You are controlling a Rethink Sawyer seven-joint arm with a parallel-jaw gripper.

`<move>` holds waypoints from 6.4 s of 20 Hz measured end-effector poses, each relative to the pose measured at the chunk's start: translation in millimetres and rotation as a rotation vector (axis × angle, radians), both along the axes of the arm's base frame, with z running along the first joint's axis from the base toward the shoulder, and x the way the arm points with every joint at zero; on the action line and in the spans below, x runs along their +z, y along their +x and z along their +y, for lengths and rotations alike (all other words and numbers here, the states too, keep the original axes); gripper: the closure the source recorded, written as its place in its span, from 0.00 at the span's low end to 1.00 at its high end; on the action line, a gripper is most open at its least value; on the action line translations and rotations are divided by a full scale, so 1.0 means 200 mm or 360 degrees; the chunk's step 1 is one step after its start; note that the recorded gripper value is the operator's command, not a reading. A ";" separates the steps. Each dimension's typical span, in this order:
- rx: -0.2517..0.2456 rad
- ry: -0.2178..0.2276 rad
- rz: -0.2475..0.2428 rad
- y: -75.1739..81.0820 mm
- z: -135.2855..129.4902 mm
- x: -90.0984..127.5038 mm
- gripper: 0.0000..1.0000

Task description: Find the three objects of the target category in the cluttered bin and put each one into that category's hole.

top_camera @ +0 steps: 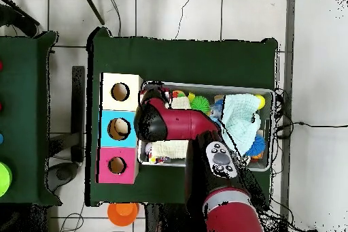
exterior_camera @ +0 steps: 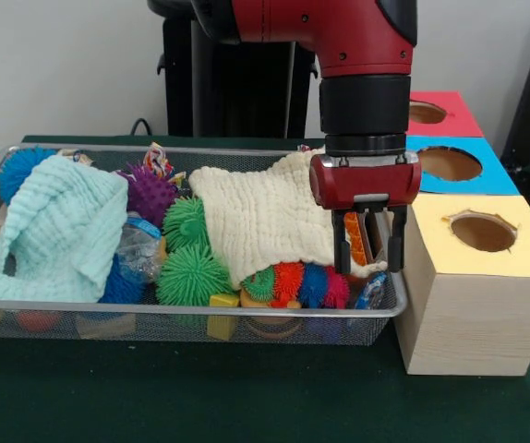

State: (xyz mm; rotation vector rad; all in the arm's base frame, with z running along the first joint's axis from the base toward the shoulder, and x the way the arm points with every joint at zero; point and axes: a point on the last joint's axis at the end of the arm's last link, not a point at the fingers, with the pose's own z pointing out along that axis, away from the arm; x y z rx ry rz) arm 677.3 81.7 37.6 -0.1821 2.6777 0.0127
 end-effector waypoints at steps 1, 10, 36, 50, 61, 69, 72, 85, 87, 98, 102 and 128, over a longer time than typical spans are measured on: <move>0.0000 0.0001 0.0002 0.00 0.00 0.00 0.00; -0.0003 0.0006 0.0017 0.00 0.00 -0.06 0.00; 0.0035 -0.0017 0.0026 -0.01 0.07 -0.18 0.00; 0.0048 -0.0055 0.0008 0.02 0.08 -0.18 0.00; 0.0066 -0.0102 0.0010 0.03 0.08 -0.17 0.00; 0.0067 -0.0134 0.0083 0.04 0.05 -0.17 0.00; 0.0065 -0.0140 0.0110 0.04 0.04 -0.17 0.00; 0.0056 -0.0107 0.0183 0.01 0.04 -0.25 0.00; 0.0044 -0.0092 0.0188 0.01 0.03 -0.27 0.00; 0.0001 -0.0021 0.0226 0.00 -0.01 -0.36 0.00; -0.0009 -0.0005 0.0234 -0.01 -0.02 -0.38 0.00; 0.0022 0.0009 0.0816 -0.13 0.00 -0.36 0.00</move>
